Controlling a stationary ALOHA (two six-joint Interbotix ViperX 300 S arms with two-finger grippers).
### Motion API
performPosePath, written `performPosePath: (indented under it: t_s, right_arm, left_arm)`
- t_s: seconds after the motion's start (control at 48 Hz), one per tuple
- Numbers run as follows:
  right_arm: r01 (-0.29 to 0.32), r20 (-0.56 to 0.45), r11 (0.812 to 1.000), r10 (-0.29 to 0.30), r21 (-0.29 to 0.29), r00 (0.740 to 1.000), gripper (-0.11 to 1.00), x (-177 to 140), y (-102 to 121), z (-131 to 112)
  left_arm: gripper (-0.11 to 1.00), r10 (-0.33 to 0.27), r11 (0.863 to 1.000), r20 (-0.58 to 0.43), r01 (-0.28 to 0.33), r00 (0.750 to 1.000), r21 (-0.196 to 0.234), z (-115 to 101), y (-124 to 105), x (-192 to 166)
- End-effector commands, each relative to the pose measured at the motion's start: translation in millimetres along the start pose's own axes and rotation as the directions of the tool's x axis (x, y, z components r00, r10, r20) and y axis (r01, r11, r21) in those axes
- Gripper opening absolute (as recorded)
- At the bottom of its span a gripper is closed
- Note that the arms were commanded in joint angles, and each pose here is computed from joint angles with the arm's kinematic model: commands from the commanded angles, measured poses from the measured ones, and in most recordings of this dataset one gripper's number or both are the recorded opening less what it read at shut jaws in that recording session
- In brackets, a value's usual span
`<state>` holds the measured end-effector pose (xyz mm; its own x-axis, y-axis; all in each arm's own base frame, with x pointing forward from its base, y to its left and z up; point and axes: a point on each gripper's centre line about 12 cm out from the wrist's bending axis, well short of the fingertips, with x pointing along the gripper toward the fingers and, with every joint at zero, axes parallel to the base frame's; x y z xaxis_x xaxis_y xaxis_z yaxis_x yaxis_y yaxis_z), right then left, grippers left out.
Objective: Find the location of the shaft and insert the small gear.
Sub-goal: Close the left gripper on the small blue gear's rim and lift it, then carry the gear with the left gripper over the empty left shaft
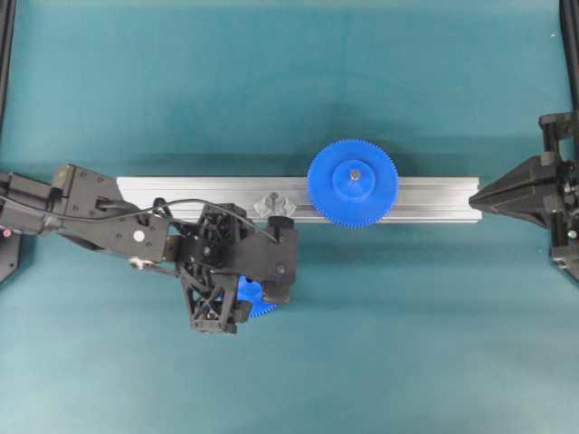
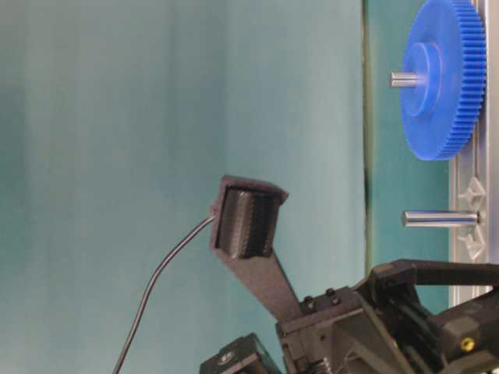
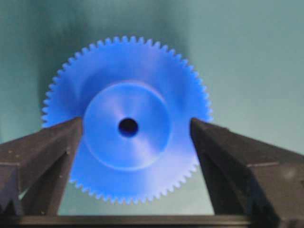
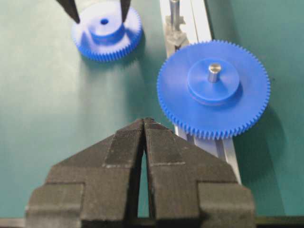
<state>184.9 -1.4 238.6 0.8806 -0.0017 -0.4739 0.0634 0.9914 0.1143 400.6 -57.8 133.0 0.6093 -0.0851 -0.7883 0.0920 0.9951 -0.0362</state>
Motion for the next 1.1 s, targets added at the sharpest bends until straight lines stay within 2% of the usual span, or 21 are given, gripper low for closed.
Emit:
performPosePath:
  t_s: [0.0, 0.479, 0.687, 0.791, 0.895, 1.082]
  right_arm:
    - [-0.001, 0.012, 1.0, 0.0, 0.011, 1.0, 0.08, -1.0, 0.1, 2.7]
    - [-0.001, 0.017, 1.0, 0.001, 0.011, 1.0, 0.08, -3.3, -0.4, -1.7]
    - [-0.001, 0.017, 1.0, 0.001, 0.02, 1.0, 0.08, -3.3, -0.4, -1.7]
    - [-0.002, 0.018, 1.0, 0.001, 0.02, 1.0, 0.08, -3.5, -0.4, -2.0]
    - [-0.001, 0.022, 1.0, 0.0, 0.021, 1.0, 0.08, -4.2, -0.6, -1.2]
    - [-0.003, 0.031, 1.0, 0.003, 0.02, 1.0, 0.08, -5.6, -0.2, -0.2]
  left_arm:
    - [0.91, -0.003, 1.0, 0.032, 0.003, 0.999, 0.008, 10.9, -1.9, -4.1]
    - [0.91, -0.001, 1.0, 0.003, 0.001, 1.0, 0.008, 5.8, -1.5, 1.4]
    - [0.9, 0.0, 1.0, 0.002, 0.0, 1.0, -0.007, 5.5, -0.8, 1.9]
    - [0.84, 0.0, 1.0, 0.003, 0.0, 1.0, -0.005, 6.1, -0.9, 1.8]
    - [0.66, 0.0, 1.0, 0.003, 0.0, 1.0, -0.001, 6.6, -0.9, 1.7]
    - [0.65, 0.001, 1.0, 0.006, -0.001, 1.0, 0.015, 14.4, -1.3, -4.4]
